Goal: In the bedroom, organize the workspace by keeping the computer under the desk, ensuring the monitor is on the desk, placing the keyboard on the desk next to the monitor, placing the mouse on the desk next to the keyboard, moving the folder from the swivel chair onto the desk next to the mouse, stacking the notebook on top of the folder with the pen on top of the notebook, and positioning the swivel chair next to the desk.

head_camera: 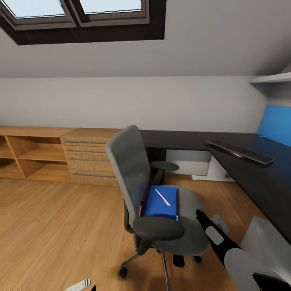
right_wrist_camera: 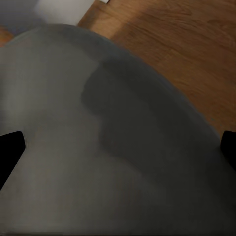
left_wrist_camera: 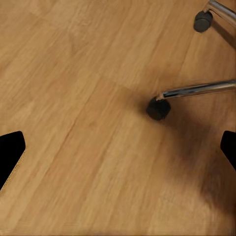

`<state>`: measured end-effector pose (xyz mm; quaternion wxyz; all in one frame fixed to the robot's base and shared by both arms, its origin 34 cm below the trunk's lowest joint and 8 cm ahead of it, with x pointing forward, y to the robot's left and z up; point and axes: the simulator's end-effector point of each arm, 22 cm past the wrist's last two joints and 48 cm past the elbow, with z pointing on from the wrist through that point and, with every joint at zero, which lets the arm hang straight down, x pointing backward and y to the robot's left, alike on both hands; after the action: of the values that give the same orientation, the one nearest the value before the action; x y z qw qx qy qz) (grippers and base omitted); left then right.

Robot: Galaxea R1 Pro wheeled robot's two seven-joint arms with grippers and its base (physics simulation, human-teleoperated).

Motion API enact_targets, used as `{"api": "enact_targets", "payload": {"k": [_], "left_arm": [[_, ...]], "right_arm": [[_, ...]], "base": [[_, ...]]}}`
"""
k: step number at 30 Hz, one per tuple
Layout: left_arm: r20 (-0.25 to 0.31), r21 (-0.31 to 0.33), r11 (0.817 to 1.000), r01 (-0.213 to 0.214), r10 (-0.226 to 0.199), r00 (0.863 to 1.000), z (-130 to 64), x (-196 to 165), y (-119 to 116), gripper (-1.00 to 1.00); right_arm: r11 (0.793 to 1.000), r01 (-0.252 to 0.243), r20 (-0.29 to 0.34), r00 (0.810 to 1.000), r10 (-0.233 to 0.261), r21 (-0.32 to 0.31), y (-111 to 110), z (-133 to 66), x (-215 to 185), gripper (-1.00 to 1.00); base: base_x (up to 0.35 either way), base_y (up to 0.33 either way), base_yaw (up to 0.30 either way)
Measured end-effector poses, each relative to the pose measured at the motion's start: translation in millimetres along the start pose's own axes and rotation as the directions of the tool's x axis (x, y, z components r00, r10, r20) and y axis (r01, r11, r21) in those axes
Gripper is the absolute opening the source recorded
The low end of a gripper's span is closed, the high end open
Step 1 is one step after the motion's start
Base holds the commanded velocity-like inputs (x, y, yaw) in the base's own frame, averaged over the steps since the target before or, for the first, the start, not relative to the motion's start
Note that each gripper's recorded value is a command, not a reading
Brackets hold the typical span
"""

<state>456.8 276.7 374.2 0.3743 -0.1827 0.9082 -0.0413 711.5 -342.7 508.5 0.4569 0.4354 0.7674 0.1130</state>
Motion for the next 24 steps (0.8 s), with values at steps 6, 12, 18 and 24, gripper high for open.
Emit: {"api": "enact_targets", "payload": {"k": [6,12,18,24], "left_arm": [[0.004,0.003,1.000,0.000,0.000,1.000,-0.4,-1.5,-1.2,1.00],[0.002,0.006,1.000,-0.003,0.003,1.000,-0.6,-0.9,-2.8,1.00],[-0.012,0.016,1.000,-0.019,0.019,1.000,-0.6,6.3,-8.1,1.00],[-0.012,0.016,1.000,-0.020,0.020,1.000,-0.6,6.3,-7.8,1.00]], "right_arm": [[1.000,0.001,0.004,1.000,-0.001,-0.004,2.7,-1.4,-1.3,1.00],[1.000,0.003,0.006,1.000,-0.003,-0.006,4.2,-2.1,-2.2,1.00],[1.000,-0.001,0.004,1.000,0.001,-0.011,5.8,-2.3,-1.5,1.00],[1.000,0.000,0.005,1.000,0.000,-0.011,5.6,-2.2,-2.0,1.00]], "base": [[0.000,0.000,0.244],[0.000,0.000,0.249],[0.000,0.000,0.047],[0.000,0.000,0.002]]}}
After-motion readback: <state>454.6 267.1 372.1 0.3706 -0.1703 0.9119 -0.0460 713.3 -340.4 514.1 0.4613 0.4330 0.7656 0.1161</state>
